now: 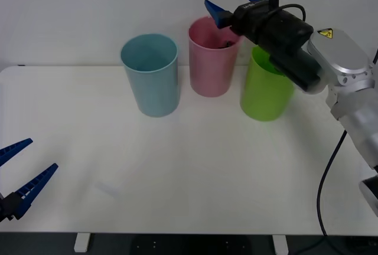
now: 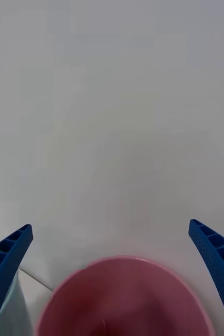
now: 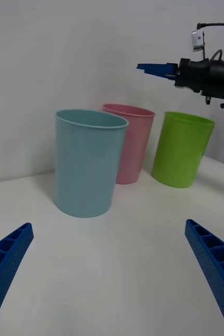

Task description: Grasp the object on the table and drop it into the matching bin: aluminum can to the light blue bin, PET bottle to the pink bin.

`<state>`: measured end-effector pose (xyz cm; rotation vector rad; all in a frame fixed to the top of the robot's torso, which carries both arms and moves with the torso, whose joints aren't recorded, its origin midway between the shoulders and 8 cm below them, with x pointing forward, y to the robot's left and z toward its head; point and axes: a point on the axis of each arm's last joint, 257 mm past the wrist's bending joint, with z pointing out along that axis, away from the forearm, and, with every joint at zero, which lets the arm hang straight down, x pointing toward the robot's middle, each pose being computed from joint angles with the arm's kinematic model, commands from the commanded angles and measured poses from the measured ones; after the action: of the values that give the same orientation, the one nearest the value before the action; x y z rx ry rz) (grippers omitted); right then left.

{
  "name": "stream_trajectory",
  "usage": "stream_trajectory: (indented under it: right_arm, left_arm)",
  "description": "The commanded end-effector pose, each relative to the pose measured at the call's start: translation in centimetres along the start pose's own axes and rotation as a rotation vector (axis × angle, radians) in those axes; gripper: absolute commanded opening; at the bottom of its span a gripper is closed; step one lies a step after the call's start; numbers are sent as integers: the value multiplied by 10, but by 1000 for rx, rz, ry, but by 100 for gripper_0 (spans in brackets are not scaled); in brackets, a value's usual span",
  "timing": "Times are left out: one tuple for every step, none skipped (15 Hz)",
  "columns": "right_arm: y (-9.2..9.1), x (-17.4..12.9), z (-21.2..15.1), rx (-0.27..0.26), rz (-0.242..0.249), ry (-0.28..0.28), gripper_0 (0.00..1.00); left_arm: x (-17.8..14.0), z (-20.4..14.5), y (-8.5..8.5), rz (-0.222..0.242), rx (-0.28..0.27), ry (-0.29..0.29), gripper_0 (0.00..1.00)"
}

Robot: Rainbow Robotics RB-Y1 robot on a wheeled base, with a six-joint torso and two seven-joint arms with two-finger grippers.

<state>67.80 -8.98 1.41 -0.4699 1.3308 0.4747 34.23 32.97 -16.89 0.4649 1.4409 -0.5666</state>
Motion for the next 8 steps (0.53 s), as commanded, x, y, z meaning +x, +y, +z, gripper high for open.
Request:
stream_trajectory:
  right_arm:
    - [2,-1,-27,-11,-21,-20,100]
    - [1,0,-38,-12,-28,-24,100]
    - [0,2,-51,-13,-37,-25,100]
    - [-1,3,-63,-14,-48,-25,100]
    - [-2,5,-74,-12,-53,-24,100]
    - [-3,7,-86,-11,-59,-23,100]
    - [-4,8,-98,-11,-65,-21,100]
    - [-5,9,-106,-11,-70,-19,100]
  left_arm:
    - [0,0,0,0,0,0,100]
    - [0,0,0,0,0,0,100]
    - [0,0,0,0,0,0,100]
    - [0,0,0,0,0,0,100]
    - [0,0,0,0,0,0,100]
    - [0,0,0,0,0,0,100]
    - [0,0,0,0,0,0,100]
    - [0,0,0,0,0,0,100]
